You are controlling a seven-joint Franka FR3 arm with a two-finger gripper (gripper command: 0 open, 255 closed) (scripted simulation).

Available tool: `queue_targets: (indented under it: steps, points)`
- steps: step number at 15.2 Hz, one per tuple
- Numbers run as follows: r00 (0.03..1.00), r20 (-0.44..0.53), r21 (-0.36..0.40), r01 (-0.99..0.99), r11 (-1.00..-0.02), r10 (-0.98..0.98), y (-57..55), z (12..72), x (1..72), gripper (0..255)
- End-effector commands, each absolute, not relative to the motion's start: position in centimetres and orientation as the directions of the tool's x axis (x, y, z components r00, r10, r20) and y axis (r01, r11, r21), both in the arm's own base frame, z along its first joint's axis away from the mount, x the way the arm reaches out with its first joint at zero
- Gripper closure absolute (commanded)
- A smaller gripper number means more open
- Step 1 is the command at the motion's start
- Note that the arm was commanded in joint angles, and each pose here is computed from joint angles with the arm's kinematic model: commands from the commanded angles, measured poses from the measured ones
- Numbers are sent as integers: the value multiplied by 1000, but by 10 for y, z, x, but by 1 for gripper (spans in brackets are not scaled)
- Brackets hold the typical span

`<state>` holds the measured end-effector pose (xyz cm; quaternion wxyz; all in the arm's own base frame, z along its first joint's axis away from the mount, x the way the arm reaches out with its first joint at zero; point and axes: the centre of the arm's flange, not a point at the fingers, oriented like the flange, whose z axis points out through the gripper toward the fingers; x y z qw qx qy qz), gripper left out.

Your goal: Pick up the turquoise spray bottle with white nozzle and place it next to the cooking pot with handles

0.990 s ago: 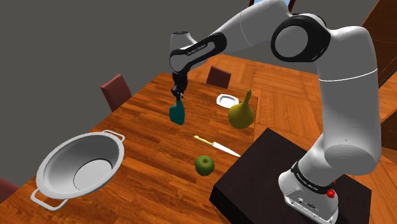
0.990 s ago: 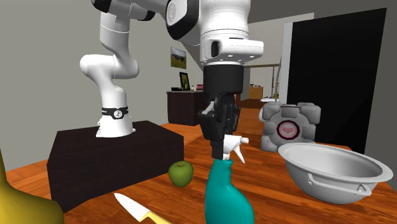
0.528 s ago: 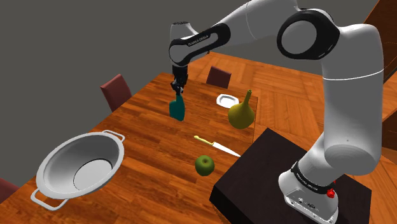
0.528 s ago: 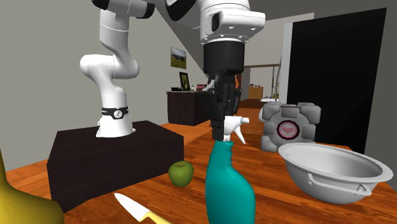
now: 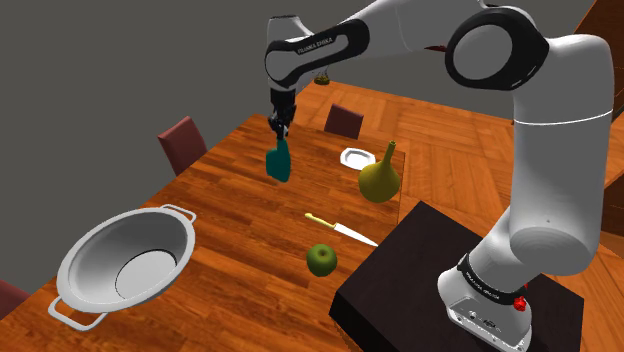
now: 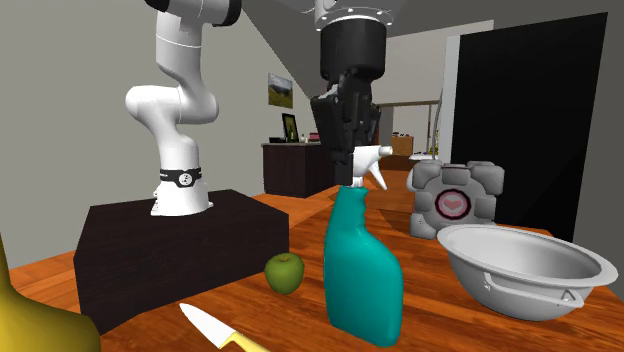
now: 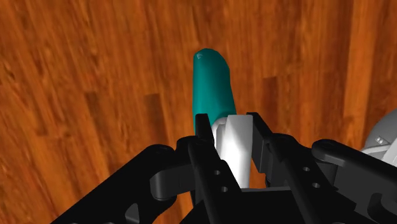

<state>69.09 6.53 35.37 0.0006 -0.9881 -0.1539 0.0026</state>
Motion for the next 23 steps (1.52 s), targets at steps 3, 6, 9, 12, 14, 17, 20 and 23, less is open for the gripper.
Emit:
queue_targets:
  steps: [3, 6, 9, 12, 14, 17, 20, 23]
  points:
    - [953, -5, -2, 304, -953, 304, 65, 374, 691, 255]
    - [953, -5, -2, 304, -953, 304, 65, 390, 691, 255]
    - [953, -5, -2, 304, -953, 304, 65, 406, 691, 255]
    - [953, -5, -2, 304, -953, 304, 65, 422, 691, 255]
    - [953, -5, -2, 304, -953, 304, 65, 432, 691, 255]
    - [953, -5, -2, 304, -953, 304, 65, 448, 691, 255]
    - [953, -5, -2, 304, -953, 304, 65, 464, 691, 255]
    - [953, -5, -2, 304, -953, 304, 65, 480, 691, 255]
